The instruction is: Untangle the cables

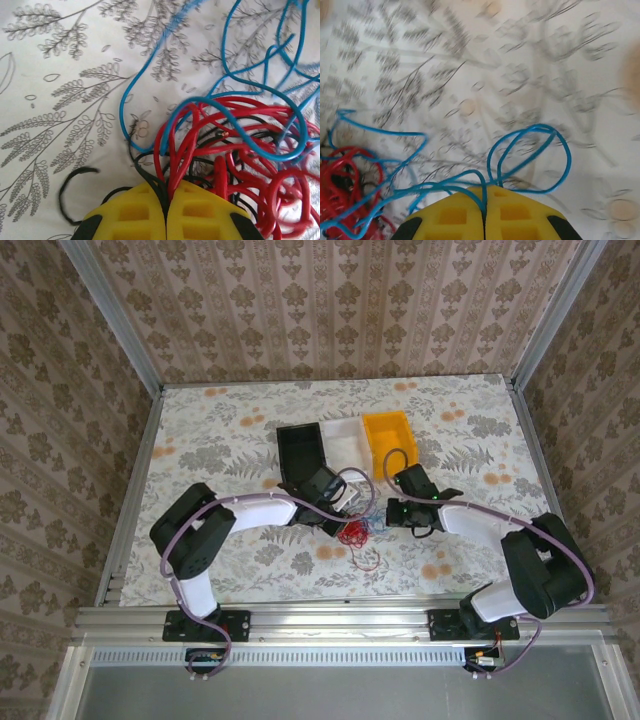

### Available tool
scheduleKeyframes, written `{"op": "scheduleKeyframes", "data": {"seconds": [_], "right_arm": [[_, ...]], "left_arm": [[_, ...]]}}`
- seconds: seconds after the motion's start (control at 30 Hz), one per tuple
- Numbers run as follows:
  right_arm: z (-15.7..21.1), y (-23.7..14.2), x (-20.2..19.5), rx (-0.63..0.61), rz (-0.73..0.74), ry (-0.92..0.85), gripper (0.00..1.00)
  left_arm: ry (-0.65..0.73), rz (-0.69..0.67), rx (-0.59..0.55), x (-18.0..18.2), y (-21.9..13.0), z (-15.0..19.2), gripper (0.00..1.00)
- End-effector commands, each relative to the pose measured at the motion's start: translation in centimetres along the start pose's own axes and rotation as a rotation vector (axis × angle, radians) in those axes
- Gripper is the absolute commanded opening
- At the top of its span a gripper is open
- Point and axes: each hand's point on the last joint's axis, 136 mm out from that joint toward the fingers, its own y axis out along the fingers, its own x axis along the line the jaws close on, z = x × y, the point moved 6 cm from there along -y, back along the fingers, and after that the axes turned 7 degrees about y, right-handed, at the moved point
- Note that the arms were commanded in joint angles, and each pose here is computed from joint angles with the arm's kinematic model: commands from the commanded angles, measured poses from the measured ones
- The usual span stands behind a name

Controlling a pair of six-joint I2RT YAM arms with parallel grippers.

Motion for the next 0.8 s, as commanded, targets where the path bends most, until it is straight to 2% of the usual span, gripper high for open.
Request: {"op": "scheduleKeyframes", "data": {"seconds": [0.0, 0.13, 0.2, 0.43, 0.77], "right_arm": [[-1.4, -1.5, -2.4, -0.077, 0.082, 0.21, 0.0], [-1.9, -2.1, -5.6, -0.117, 0.155, 0.45, 0.0], [-2.1, -2.2, -6.5, -0.127, 0.167, 0.507, 0.0], [-3.4, -3.5, -8.5, -0.158, 0.218, 0.583, 0.0], [-5.3, -6.3, -12.2, -0.249, 0.286, 0.697, 0.0]], "left_arm": [[-0.076, -0.179, 0.065, 2.5, 0.6, 2.5, 0.0], [-0.162, -0.309, 0.039, 4.8, -0.4, 3.3, 0.0], [-0.193, -0.358, 0.031, 5.6, -0.9, 3.7, 0.0], [-0.24, -0.519, 0.06, 7.7, -2.8, 5.5, 0.0], [-0.341, -0.554, 0.056, 8.8, -3.2, 6.7, 0.0]]}}
